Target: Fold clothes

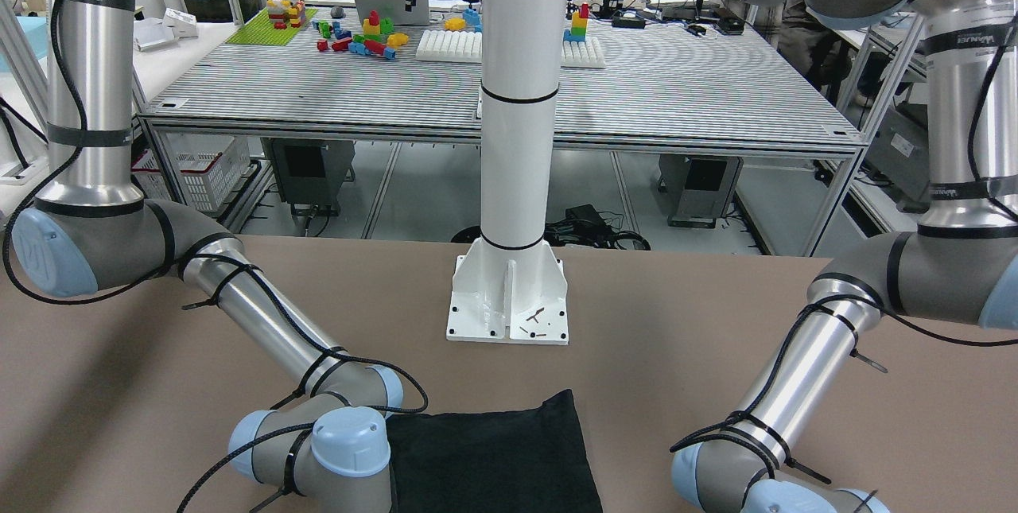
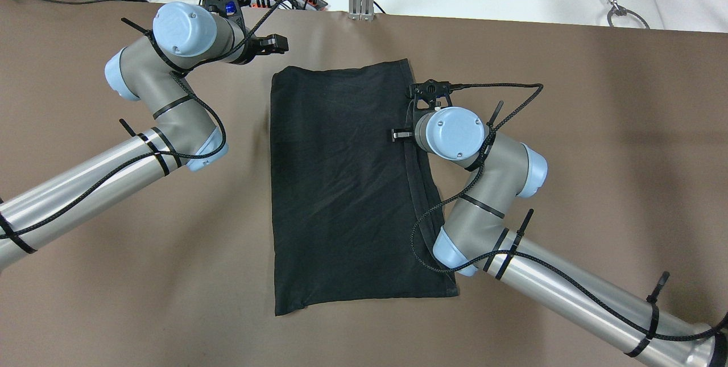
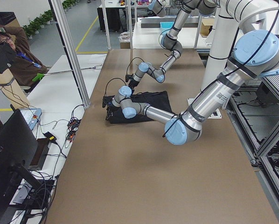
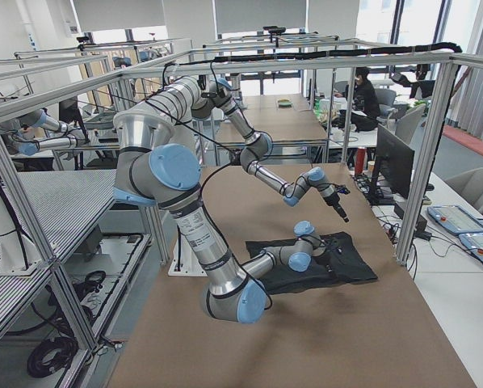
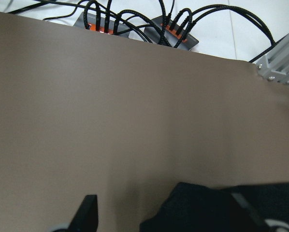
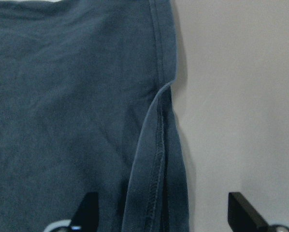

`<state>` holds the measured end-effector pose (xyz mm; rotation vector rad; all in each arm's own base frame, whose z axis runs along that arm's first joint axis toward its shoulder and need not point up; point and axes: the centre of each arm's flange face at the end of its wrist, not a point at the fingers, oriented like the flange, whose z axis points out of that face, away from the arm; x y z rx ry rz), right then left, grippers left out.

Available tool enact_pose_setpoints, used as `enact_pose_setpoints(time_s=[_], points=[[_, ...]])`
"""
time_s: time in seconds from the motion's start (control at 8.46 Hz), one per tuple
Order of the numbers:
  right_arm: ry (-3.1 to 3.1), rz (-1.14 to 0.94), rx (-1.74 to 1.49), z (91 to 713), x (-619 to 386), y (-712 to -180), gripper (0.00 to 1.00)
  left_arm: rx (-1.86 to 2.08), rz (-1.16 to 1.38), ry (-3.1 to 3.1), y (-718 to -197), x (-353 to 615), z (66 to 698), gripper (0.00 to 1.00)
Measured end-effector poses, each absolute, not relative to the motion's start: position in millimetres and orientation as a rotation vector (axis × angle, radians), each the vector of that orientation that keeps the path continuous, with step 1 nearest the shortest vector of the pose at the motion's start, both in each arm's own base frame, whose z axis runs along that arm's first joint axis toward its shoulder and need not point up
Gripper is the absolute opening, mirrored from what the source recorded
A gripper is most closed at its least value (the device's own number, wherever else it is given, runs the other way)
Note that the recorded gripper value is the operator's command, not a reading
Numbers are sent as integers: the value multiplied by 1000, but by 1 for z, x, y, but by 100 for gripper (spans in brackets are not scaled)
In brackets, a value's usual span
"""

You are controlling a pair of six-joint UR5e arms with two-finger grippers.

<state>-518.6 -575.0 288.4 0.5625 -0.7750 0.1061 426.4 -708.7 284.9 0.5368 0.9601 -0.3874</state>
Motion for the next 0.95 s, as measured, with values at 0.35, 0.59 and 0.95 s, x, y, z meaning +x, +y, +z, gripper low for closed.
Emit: enact_pose_setpoints(time_s=[0.35,0.59,0.95], points=[[-757,95,545,294,-523,-563,94,538,-387,959,-709,427,284,95],[-741,88,536,306,-530,-558,94,537,-387,958,-709,427,285,95],[-722,85,548,313,-532,-558,94,537,-386,959,-709,428,283,95]])
